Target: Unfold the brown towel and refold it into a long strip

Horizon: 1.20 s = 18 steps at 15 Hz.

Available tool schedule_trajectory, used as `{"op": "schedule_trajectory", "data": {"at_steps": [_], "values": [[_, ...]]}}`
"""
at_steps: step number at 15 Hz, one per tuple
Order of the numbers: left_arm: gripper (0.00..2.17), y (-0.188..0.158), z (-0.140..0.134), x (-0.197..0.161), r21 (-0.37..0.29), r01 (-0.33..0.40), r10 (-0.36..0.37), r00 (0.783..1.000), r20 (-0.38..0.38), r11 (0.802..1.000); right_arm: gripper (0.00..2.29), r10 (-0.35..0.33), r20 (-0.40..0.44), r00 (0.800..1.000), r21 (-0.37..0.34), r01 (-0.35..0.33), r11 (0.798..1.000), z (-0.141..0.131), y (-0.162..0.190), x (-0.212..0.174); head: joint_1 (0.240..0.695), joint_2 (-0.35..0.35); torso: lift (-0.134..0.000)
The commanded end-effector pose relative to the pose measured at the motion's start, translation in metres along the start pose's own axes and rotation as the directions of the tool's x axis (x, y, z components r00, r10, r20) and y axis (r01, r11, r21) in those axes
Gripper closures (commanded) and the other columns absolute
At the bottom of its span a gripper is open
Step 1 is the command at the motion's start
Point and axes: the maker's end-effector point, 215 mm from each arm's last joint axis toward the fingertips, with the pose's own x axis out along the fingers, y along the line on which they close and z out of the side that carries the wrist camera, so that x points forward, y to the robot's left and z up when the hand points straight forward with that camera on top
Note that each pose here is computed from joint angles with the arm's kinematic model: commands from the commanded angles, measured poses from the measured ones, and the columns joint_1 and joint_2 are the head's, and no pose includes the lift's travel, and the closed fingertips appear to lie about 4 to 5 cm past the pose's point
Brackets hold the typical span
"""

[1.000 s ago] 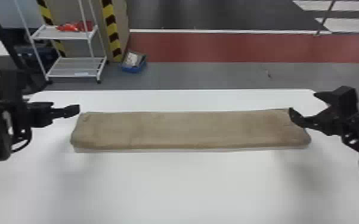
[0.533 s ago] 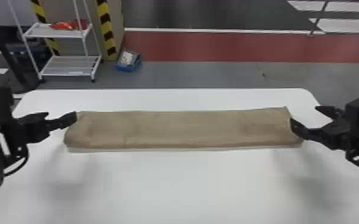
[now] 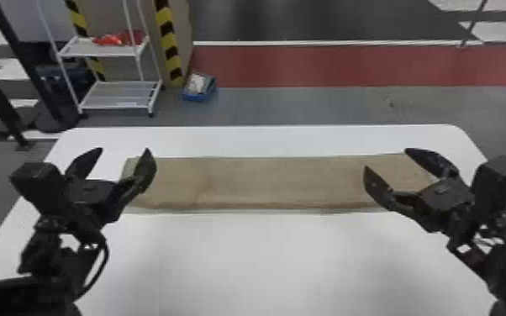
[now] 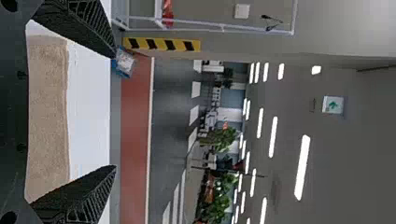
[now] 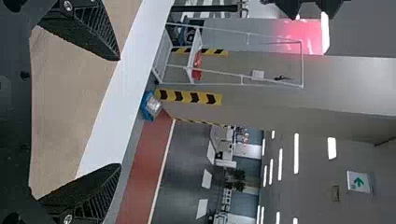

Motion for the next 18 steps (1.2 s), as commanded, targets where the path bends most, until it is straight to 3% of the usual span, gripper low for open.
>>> {"op": "schedule_trajectory", "data": {"at_steps": [1,6,9,18], "values": [[0.03,-0.043,0.008,-0.013,0.048,0.003,-0.007,0.998,0.065,0.999,0.08,0.012,0.055,0.998,0.02,-0.013,1.0,0.01,0.041,0.001,0.695,0.066,-0.122],[0.02,-0.05,-0.011,-0.043,0.048,0.016,-0.017,1.0,0.02,0.999,0.09,-0.09,0.135,0.987,0.158,0.068,0.985,0.018,0.065,-0.029,0.695,0.072,-0.122],[0.02,-0.05,-0.015,-0.055,0.053,0.008,-0.01,1.0,0.025,0.999,0.09,-0.161,0.123,0.979,0.205,0.134,0.97,0.016,0.062,-0.042,0.695,0.075,-0.122],[0.02,-0.055,-0.012,-0.064,0.072,-0.002,-0.002,0.999,0.044,0.997,0.09,-0.203,0.096,0.974,0.206,0.18,0.962,0.006,0.053,-0.049,0.695,0.059,-0.122]]}}
